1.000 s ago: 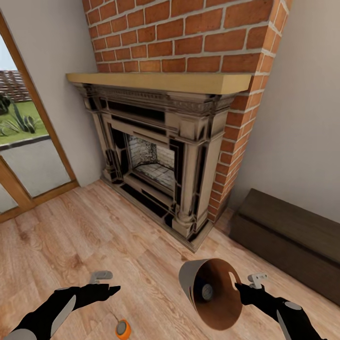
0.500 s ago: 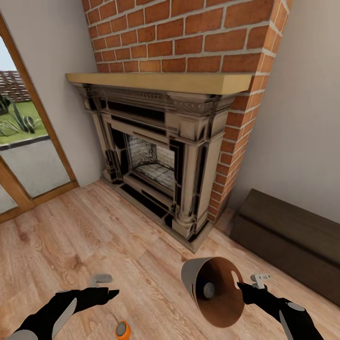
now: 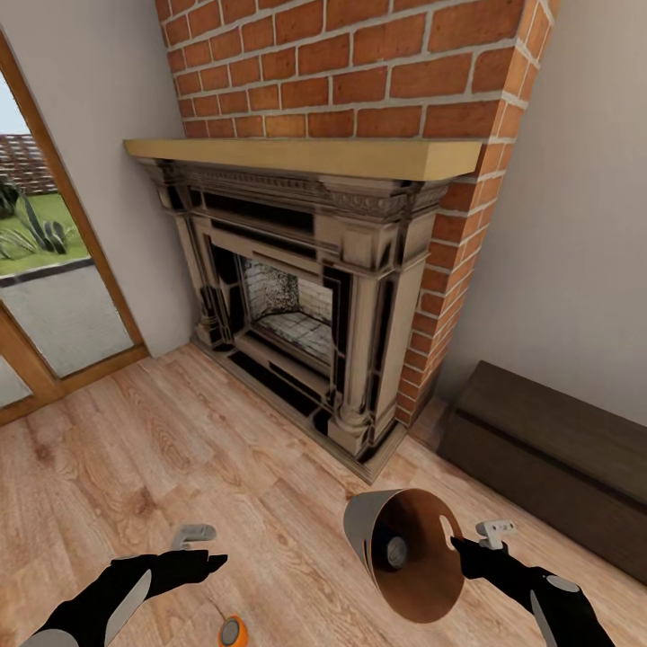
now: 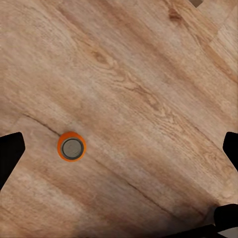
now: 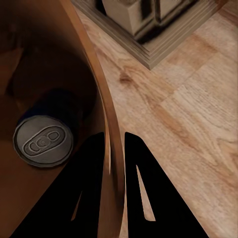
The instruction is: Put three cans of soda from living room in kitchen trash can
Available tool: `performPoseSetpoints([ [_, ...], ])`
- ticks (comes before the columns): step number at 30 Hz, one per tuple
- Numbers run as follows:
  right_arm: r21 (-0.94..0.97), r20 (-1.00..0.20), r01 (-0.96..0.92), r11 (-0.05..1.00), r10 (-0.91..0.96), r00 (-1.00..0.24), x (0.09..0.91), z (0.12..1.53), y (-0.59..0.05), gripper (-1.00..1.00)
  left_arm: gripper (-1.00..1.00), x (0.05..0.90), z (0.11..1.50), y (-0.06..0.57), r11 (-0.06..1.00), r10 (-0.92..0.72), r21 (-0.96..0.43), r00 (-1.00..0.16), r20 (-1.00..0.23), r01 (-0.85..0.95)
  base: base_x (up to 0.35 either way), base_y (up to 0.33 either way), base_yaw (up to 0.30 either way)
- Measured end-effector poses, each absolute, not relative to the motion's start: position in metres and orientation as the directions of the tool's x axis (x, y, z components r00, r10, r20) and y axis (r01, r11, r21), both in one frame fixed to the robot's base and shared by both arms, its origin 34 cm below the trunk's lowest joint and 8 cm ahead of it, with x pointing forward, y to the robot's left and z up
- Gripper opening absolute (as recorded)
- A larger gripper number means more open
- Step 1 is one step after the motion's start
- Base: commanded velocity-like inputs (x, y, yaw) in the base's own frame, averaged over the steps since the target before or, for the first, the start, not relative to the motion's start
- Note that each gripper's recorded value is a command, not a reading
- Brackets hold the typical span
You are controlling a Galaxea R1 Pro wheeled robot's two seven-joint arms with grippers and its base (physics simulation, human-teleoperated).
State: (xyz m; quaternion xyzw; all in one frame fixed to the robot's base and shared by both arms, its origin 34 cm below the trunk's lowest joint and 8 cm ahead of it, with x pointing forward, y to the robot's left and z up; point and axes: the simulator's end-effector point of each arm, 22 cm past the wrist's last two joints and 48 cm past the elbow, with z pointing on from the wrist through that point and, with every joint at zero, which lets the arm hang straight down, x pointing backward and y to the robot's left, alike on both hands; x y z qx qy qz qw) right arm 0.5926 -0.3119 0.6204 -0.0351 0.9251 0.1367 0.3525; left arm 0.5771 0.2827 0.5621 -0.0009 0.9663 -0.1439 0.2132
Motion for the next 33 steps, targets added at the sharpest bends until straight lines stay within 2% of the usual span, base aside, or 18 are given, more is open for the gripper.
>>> performPoseSetpoints([
  [33, 0.220, -0.674, -0.163, 0.962, 0.029, -0.738, 0.601, 0.610, -0.315, -1.00, 1.00, 0.577, 0.542, 0.285, 0.961, -0.068, -0.273, -0.908, -0.412, 0.052, 0.000, 0.000, 0.000],
])
